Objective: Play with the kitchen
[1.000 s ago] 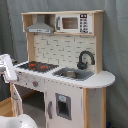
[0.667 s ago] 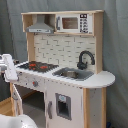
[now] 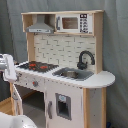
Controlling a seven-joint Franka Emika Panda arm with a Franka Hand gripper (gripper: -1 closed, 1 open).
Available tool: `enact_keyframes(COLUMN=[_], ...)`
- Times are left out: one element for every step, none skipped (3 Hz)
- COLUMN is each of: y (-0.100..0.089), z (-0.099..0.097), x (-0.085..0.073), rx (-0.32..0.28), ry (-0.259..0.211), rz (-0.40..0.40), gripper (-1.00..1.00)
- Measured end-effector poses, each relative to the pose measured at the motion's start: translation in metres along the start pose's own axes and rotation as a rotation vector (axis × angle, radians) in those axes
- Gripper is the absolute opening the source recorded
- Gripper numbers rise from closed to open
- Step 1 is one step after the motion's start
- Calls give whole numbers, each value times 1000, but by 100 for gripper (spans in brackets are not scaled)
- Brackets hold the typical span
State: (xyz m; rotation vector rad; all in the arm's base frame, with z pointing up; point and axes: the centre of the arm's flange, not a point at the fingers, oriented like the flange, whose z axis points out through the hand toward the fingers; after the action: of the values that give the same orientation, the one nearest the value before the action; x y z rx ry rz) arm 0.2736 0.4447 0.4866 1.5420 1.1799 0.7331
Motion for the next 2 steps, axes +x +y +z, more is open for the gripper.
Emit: enact_keyframes(y=[7, 12], z=[0, 4], x=[-11, -20], rx=[84, 157], ry=[-25, -48], rz=[-23, -43], gripper=[100, 100])
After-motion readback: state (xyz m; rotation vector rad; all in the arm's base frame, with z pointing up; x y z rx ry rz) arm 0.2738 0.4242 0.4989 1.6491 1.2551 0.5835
